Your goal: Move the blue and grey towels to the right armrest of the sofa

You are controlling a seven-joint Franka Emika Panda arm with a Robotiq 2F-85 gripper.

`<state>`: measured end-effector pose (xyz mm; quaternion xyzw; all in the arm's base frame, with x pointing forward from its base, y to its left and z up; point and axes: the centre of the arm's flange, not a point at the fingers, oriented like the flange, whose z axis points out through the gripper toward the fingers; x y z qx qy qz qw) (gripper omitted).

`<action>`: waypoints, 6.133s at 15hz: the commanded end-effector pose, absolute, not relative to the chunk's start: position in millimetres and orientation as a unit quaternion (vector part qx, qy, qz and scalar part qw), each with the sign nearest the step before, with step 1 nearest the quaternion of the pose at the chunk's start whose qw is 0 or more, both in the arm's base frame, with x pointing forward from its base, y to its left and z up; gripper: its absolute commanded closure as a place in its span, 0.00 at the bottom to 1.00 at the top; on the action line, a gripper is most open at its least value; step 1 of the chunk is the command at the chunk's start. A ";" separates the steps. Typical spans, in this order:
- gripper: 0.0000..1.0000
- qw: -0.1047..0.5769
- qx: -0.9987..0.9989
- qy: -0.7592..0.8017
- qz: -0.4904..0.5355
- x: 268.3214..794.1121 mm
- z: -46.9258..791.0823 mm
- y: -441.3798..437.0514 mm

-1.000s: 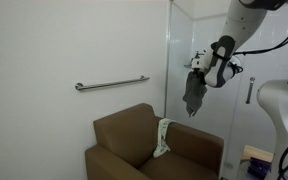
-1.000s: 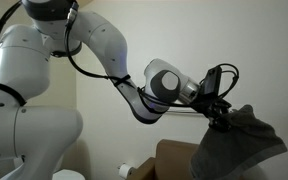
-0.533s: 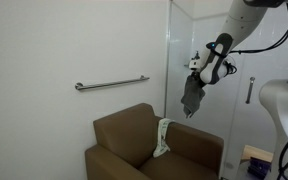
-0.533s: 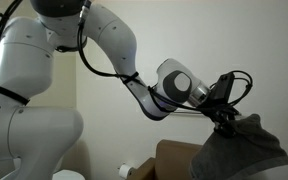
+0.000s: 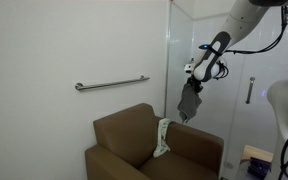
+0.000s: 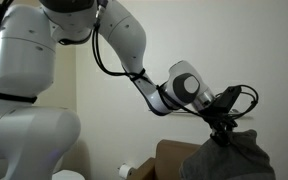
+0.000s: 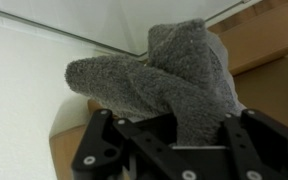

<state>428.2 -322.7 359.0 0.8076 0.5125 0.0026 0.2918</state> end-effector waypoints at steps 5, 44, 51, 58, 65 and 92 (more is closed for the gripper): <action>0.97 0.208 0.876 0.434 -0.005 473.4 304.9 -392.1; 0.97 0.013 0.670 0.742 -0.032 495.2 185.8 -511.0; 0.98 0.019 0.683 0.730 -0.038 502.5 177.0 -509.7; 0.97 0.026 0.661 0.747 -0.066 536.1 165.9 -461.0; 0.98 0.027 0.721 0.689 -0.067 538.7 164.8 -484.6; 0.00 0.025 0.740 0.669 -0.054 552.6 145.5 -482.8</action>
